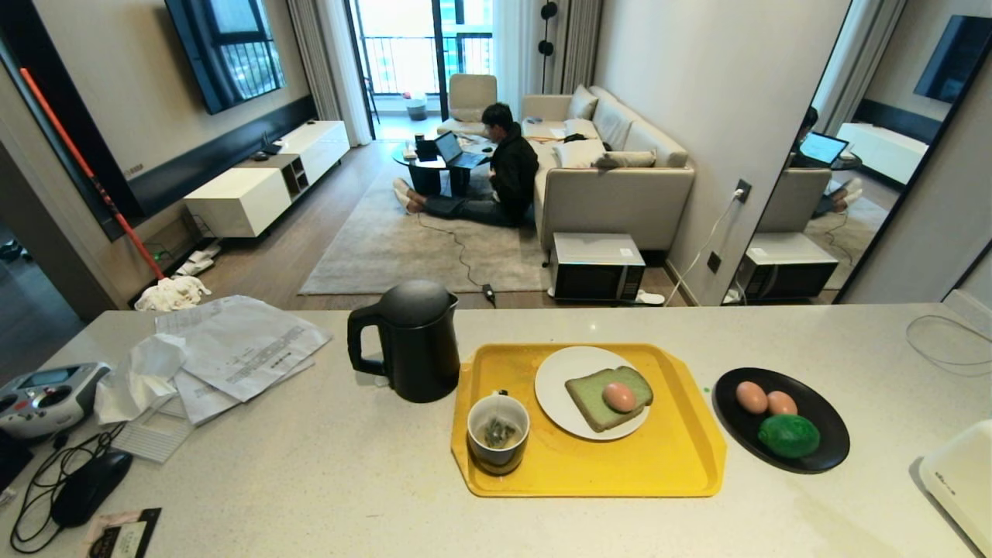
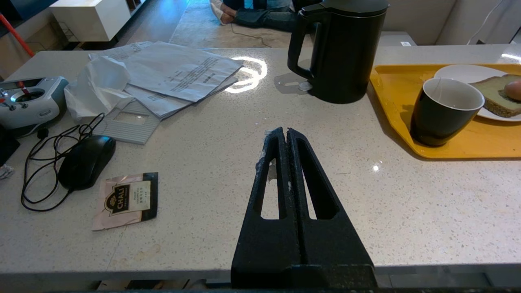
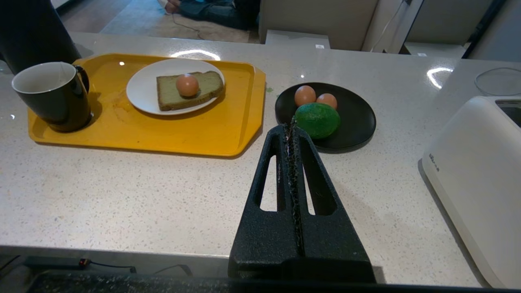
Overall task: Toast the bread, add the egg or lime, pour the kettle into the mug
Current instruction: Pick up the kettle
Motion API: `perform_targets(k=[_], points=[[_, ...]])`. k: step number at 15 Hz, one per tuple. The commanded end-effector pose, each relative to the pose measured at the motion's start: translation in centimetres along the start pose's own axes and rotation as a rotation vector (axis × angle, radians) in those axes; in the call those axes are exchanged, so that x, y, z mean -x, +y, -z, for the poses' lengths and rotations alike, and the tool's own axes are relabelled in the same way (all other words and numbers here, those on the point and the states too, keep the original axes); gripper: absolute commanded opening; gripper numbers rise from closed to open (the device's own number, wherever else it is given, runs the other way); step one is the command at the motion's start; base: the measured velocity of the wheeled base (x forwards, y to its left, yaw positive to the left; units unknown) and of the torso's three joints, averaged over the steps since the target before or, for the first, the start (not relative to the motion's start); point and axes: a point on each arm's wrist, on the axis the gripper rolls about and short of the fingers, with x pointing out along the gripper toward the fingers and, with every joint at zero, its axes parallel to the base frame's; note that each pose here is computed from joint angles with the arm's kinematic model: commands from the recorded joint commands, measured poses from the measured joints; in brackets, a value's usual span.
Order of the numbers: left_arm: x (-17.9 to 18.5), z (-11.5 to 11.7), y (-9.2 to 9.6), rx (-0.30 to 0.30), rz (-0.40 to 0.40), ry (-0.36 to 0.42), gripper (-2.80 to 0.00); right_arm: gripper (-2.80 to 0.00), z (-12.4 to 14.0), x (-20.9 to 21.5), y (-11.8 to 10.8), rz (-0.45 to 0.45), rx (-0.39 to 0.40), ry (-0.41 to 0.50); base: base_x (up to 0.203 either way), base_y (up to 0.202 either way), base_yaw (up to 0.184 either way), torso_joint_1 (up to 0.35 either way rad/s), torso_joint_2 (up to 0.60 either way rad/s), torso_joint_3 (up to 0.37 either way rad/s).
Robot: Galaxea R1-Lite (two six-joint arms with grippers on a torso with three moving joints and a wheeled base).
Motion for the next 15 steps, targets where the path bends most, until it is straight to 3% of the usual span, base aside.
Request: perform_targets(k=[1, 15], points=[[-0.01, 0.00, 0.00, 0.000, -0.001, 0.001, -2.80, -2.80, 0.04, -0.02, 0.00, 0.000, 0.000, 0.002, 0.000, 0.000, 0.000, 0.000, 0.00, 0.000], [-0.01, 0.00, 0.00, 0.000, -0.001, 0.001, -2.80, -2.80, 0.03, -0.02, 0.00, 0.000, -0.001, 0.002, 0.000, 0.000, 0.000, -0.047, 0.10, 0.050]])
